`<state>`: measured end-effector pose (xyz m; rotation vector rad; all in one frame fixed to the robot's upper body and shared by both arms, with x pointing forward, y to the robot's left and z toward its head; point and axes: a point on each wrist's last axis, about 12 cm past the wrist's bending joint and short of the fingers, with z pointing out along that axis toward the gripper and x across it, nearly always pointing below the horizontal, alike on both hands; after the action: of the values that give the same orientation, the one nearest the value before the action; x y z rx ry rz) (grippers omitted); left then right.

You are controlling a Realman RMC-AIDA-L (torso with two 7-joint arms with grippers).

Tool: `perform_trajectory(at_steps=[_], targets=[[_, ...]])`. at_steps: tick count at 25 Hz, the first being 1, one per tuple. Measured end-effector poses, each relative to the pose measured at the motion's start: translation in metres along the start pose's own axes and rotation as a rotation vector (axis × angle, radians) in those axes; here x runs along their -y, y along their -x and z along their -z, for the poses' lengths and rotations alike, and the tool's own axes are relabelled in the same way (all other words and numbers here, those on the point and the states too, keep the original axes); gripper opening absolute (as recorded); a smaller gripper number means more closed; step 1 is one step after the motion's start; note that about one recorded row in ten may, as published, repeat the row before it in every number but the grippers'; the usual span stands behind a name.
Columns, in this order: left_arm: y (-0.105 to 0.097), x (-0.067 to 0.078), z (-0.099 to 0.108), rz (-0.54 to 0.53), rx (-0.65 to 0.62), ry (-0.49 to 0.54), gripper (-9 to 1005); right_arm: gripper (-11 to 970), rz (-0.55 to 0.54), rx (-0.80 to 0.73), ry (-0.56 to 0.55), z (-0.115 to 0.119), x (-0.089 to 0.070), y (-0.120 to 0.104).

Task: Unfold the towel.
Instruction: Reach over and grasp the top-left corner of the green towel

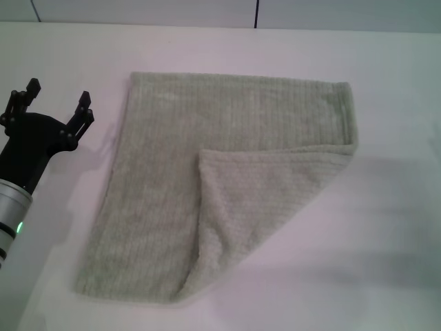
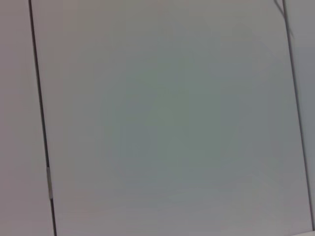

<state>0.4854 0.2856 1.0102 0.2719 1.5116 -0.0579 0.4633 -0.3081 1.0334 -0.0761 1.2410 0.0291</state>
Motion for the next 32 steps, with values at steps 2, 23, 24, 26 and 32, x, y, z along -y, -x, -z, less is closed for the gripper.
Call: perform_trajectory(at_steps=[2, 23, 24, 26, 32], targets=[[0.000, 0.001, 0.000, -0.001, -0.001, -0.006, 838, 831, 0.000, 0.000, 0.000, 0.000, 0.000, 0.000], [0.023, 0.020, -0.050, 0.070, -0.127, -0.069, 750, 832, -0.004, -0.005, -0.009, 0.009, 0.000, 0.000], [0.028, 0.021, -0.055, 0.067, -0.145, -0.079, 746, 832, -0.004, -0.005, -0.010, 0.010, 0.000, 0.000], [0.034, 0.022, -0.060, 0.059, -0.174, -0.093, 737, 832, -0.004, -0.004, -0.009, 0.010, 0.000, 0.000], [0.081, 0.027, -0.068, 0.000, -0.212, -0.143, 712, 832, -0.004, -0.004, -0.009, 0.010, 0.000, 0.000]])
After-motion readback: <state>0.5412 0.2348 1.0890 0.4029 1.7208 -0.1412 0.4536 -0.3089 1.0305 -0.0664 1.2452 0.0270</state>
